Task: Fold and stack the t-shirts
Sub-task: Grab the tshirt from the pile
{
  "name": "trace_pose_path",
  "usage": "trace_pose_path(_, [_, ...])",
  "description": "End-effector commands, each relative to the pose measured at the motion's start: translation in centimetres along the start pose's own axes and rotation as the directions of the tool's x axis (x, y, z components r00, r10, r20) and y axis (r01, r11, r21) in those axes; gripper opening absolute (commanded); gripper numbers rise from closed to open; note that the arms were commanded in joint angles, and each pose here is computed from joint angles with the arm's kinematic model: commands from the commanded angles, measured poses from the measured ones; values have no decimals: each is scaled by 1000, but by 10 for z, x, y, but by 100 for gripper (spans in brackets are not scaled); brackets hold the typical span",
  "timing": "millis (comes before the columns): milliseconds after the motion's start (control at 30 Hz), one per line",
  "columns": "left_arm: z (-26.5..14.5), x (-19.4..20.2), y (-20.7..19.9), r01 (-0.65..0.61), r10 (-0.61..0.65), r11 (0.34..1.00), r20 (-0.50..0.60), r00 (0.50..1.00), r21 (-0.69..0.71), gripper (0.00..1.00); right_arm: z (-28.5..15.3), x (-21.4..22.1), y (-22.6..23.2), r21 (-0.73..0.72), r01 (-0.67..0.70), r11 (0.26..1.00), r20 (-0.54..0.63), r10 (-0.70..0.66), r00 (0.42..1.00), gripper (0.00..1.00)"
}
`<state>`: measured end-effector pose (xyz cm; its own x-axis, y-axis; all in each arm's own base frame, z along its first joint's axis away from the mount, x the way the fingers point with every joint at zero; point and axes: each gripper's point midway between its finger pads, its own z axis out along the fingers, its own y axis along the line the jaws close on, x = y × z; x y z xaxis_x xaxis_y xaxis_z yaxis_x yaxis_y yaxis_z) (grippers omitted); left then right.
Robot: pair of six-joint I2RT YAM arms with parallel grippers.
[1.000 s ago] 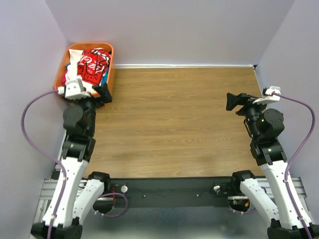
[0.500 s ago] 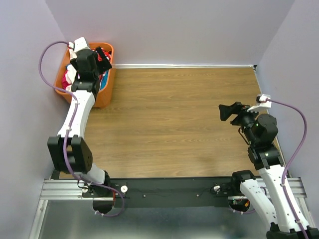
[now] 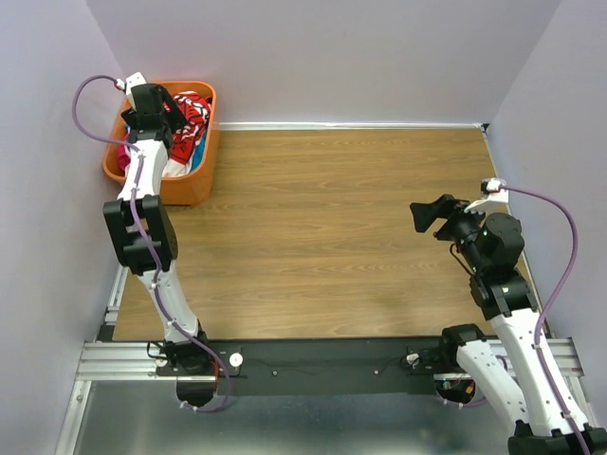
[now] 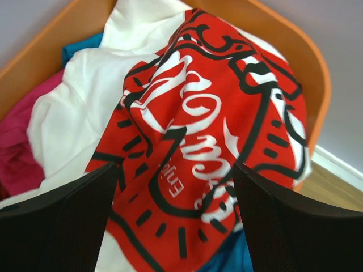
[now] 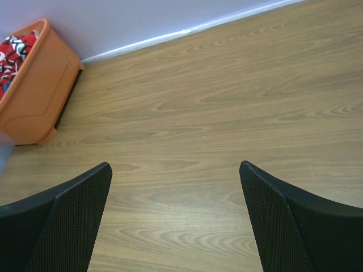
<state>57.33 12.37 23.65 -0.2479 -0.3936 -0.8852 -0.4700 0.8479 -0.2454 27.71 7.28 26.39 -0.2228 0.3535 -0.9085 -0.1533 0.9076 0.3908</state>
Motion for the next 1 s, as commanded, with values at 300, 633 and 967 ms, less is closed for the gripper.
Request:
trace_pose_path(300, [58,10,1,-44,45,997,-25,999,60,49,10,15,4,-22,-3,1000,-87,1,996,100])
trace_pose_path(633, [5,-61,-23,-113,94,982,126,988,151,0,11,16,7,-35,-5,999,-112,1,994,100])
trace_pose_path(967, [-145,-180,-68,-194,13,913,449,894,360,0,11,10,7,-22,1,1000,-108,-3,994,100])
